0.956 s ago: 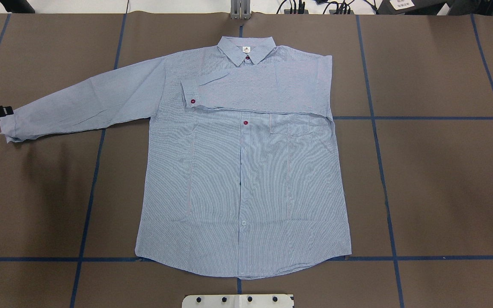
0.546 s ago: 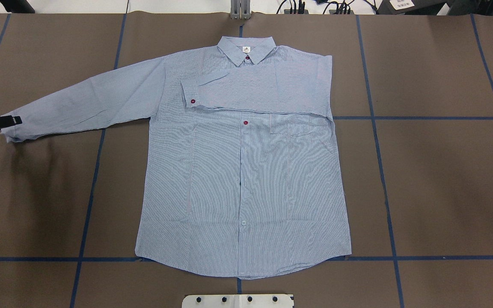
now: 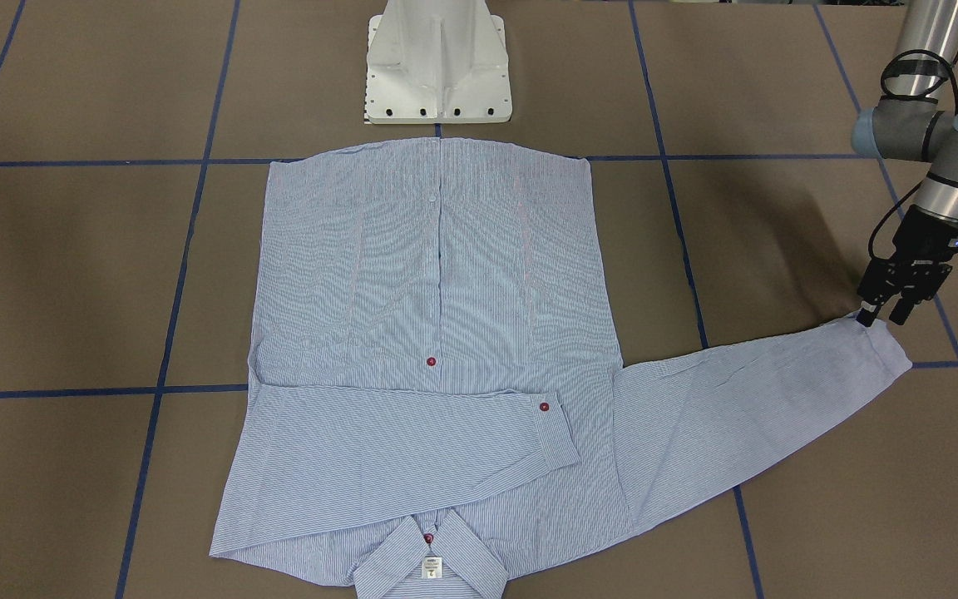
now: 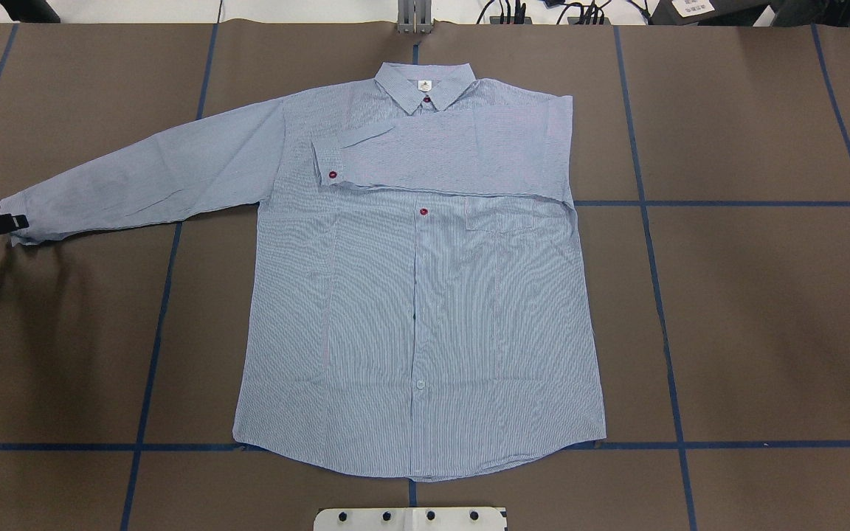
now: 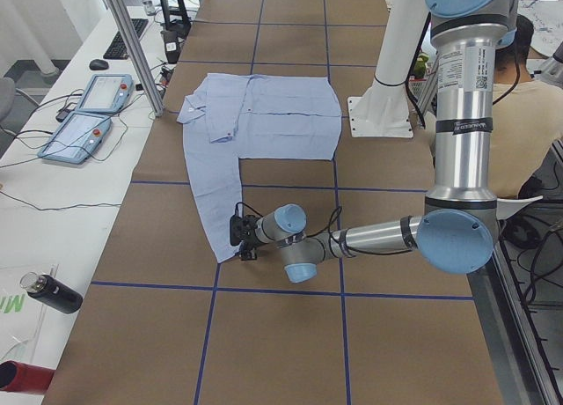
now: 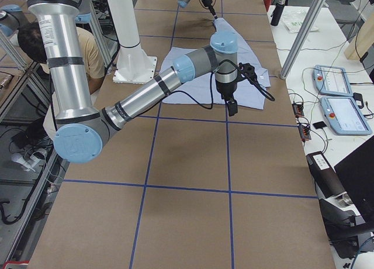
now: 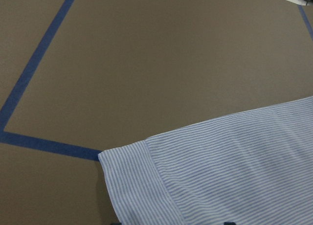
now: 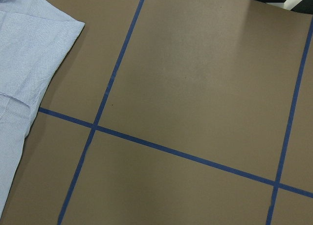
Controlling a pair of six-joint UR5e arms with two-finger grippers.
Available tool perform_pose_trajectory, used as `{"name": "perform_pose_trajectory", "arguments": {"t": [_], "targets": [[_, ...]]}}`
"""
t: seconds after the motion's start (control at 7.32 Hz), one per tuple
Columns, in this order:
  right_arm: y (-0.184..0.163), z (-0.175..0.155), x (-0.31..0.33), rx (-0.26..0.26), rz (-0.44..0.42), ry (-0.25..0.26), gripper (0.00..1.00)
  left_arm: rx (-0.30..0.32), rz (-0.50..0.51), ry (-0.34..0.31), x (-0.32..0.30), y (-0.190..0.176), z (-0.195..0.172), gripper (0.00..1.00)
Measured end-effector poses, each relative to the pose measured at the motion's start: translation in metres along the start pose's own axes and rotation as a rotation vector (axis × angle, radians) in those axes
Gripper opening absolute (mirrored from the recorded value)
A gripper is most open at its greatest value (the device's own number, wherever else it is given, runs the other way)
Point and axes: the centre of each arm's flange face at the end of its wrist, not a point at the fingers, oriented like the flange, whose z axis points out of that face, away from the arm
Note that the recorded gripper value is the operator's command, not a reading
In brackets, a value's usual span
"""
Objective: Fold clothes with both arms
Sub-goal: 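Lower the left gripper to the other sleeve cuff and grasp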
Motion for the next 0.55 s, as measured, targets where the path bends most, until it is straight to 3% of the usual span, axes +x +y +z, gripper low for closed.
{"name": "perform_pose_trajectory", "arguments": {"t": [0.14, 0.27, 0.55], "targets": [[-0.0001, -0.0003, -0.0003, 0.001, -0.001, 0.0, 1.0, -0.002, -0.001, -0.004, -0.0022, 0.0009, 0.0007, 0.74], [-0.0001, -0.0006, -0.0006, 0.001, -0.002, -0.001, 1.0, -0.002, 0.0, -0.001, -0.0019, 0.0015, 0.0011, 0.63], [0.0005, -0.0008, -0.0008, 0.001, -0.002, -0.002, 1.0, 0.004, 0.004, 0.01, -0.0006, 0.0022, 0.0014, 0.56]]}}
